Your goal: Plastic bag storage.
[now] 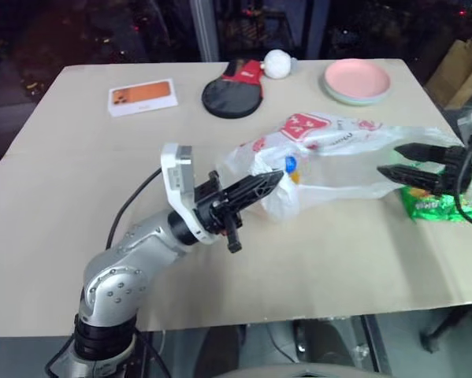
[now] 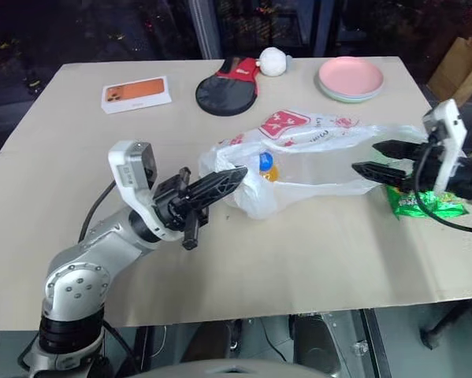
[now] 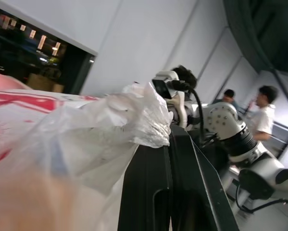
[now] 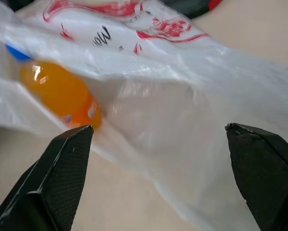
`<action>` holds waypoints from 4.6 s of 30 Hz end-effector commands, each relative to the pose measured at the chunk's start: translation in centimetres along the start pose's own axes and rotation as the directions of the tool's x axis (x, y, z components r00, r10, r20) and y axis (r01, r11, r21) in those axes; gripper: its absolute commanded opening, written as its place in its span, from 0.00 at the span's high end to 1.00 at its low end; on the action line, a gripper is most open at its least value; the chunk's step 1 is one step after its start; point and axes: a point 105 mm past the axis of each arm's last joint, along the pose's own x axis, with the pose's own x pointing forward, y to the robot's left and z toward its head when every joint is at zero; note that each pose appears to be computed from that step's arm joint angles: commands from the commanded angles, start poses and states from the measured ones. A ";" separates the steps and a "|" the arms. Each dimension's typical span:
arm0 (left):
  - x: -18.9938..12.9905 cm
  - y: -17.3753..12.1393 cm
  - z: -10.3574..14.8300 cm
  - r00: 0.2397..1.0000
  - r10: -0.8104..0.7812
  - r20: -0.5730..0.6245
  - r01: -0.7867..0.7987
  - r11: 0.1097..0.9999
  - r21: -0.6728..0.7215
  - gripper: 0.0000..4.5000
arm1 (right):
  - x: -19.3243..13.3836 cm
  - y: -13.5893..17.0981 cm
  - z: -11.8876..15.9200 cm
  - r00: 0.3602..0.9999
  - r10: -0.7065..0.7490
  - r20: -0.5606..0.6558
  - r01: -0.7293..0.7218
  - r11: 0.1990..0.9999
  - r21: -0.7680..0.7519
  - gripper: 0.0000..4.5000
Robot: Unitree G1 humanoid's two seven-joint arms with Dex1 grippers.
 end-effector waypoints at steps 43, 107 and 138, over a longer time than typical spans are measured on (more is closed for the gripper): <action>-1.2 0.7 0.5 0.999 0.028 -0.037 -0.027 0.999 0.020 1.00 | -12.4 -11.8 -8.0 0.723 -0.686 0.080 0.534 0.629 0.564 0.01; -1.1 -1.8 -1.8 0.990 -0.073 -0.120 0.071 0.997 -0.024 1.00 | 2.9 4.5 -0.1 0.923 0.354 -0.152 -0.271 0.878 0.394 0.96; -0.9 -0.5 -1.2 0.995 -0.038 -0.096 0.040 0.999 0.021 1.00 | 1.8 7.3 4.7 0.899 0.438 0.017 -0.434 0.883 0.179 0.02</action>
